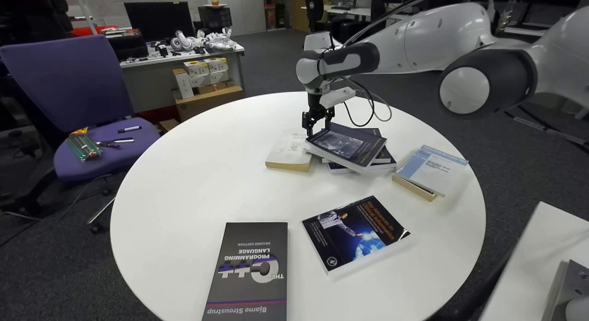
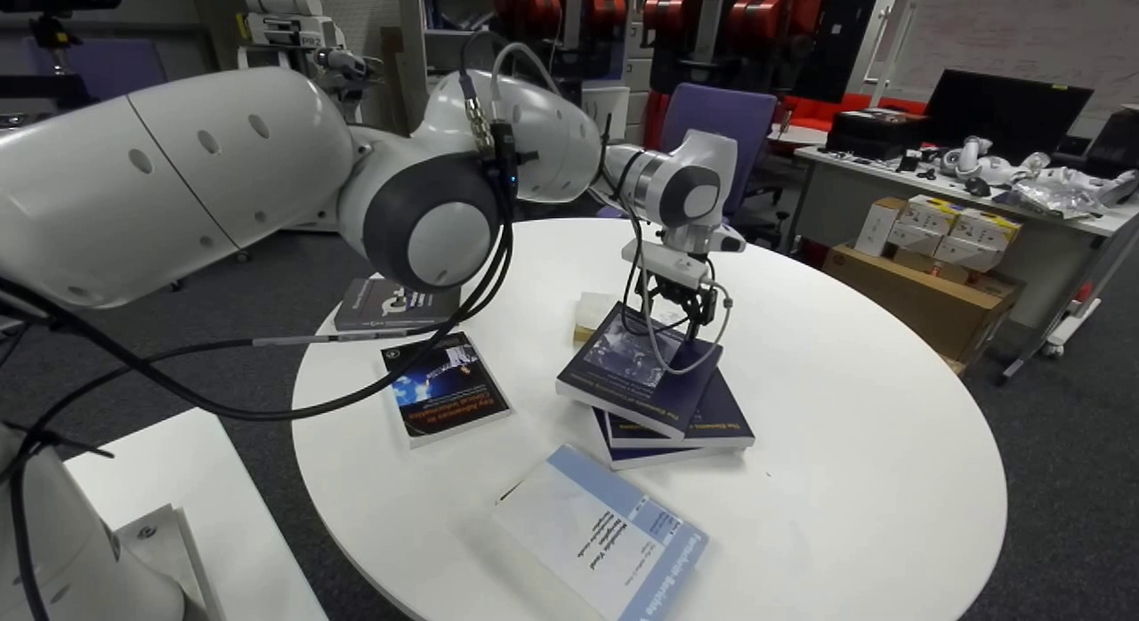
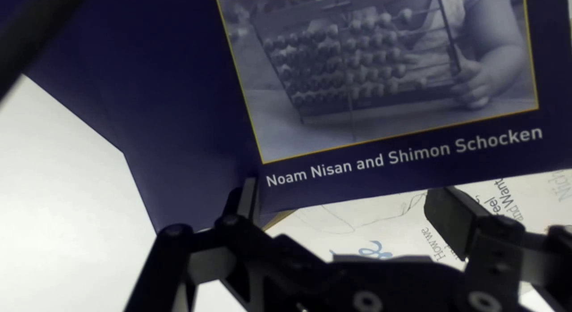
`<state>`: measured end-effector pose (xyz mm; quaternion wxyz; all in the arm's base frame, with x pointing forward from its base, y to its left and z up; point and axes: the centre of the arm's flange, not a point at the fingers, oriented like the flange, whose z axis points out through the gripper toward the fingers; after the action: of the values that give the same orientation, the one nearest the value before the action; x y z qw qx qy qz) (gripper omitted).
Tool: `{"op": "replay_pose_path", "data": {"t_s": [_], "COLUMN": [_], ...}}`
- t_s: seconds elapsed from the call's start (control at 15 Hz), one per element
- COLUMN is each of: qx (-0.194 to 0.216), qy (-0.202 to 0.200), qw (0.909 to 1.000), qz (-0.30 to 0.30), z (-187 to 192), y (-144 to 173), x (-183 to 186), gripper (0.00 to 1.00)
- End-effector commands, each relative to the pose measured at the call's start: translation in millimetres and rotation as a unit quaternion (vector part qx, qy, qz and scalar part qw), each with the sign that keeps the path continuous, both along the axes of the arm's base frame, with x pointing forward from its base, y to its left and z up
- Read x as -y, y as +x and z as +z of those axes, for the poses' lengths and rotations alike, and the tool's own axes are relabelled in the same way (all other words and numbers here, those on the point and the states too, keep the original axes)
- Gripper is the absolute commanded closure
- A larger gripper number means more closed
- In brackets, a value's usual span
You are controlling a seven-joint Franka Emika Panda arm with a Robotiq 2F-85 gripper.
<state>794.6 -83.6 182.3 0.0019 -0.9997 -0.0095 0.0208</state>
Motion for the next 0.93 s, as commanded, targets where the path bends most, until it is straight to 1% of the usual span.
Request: {"op": "replay_pose_path", "data": {"t_s": [0.0, 0.07, 0.2, 0.47, 0.67, 0.87], "qx": [-0.011, 0.002, 0.014, 0.040, 0.057, 0.068], "qy": [0.022, 0.000, -0.028, -0.066, -0.077, -0.073], "qw": [0.9996, 0.9997, 0.9985, 0.9914, 0.9870, 0.9866], "qz": [0.015, 0.024, 0.045, 0.106, 0.129, 0.129], "z": [8.3, 8.0, 9.4, 12.0, 12.7, 10.1], "y": [23.2, 21.9, 21.1, 23.2, 26.1, 28.2], "x": [11.0, 10.3, 8.9, 6.1, 4.9, 3.2], "gripper": [0.00, 0.00, 0.00, 0.00, 0.00, 0.00]}}
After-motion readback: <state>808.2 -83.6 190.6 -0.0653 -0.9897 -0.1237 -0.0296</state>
